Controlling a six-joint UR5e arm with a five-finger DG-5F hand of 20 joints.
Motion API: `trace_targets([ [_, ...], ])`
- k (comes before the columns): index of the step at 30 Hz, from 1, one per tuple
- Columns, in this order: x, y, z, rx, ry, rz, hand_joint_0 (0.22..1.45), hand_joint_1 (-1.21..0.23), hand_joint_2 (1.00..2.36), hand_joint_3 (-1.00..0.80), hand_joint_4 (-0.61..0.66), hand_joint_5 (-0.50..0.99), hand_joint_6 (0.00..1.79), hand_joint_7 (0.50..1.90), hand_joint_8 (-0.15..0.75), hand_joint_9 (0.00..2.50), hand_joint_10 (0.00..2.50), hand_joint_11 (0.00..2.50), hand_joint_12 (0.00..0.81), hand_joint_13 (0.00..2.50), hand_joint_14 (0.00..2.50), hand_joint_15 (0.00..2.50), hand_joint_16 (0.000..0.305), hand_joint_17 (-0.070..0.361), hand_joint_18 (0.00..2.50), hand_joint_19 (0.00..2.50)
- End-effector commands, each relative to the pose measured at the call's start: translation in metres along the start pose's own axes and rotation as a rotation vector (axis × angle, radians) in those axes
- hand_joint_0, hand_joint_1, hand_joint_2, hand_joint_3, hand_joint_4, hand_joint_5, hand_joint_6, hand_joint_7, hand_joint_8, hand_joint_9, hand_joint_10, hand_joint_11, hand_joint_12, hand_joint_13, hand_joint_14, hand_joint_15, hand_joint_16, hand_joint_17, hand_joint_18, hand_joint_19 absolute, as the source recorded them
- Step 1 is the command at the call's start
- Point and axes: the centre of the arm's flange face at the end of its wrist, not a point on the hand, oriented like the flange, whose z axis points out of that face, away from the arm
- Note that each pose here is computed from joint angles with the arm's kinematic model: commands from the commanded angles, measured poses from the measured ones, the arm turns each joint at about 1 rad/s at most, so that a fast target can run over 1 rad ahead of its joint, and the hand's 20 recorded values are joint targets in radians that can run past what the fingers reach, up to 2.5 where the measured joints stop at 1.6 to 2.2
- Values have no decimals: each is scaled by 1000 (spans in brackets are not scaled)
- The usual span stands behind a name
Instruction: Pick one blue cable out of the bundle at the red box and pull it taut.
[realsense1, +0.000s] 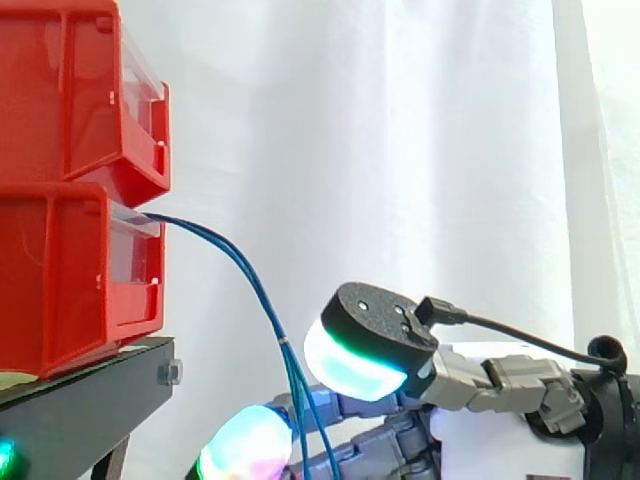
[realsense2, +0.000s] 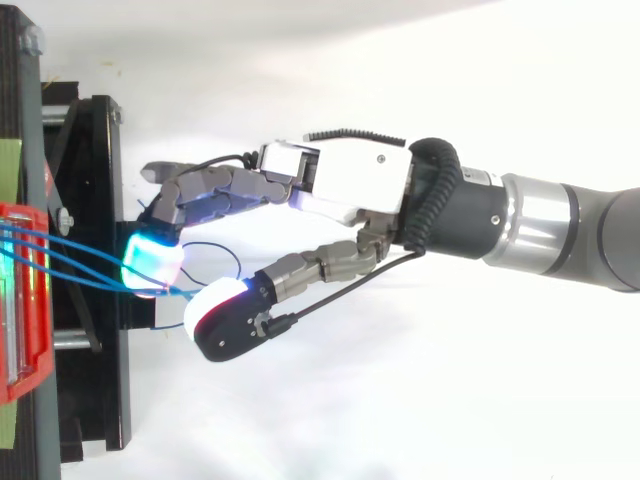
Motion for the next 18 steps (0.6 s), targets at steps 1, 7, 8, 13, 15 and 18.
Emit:
trace_targets([
  [1,1,8,5,-11,2,1,535,-601,1000,-500,273,-114,502,1069,296,550,4,164,363,96,2,71,66,148,0,0],
  [7,2,15,10,-24,1,4,552,-614,1000,-500,236,-108,501,1149,293,549,4,184,359,96,2,79,65,145,0,0],
  [8,3,17,11,-27,2,5,561,-617,1000,-500,218,-106,501,1175,293,549,4,178,357,97,2,77,64,145,0,0],
  [13,4,21,13,-26,2,-9,574,-631,1004,-439,167,-115,566,1115,291,548,6,189,356,101,2,72,64,143,0,0],
  [15,4,22,13,-28,3,-10,580,-637,1007,-406,154,-128,617,1045,290,547,4,189,354,101,2,75,64,143,0,0],
  [18,4,22,13,-28,3,-9,586,-644,1008,-381,149,-146,685,950,287,539,4,205,354,102,0,82,63,142,0,0],
])
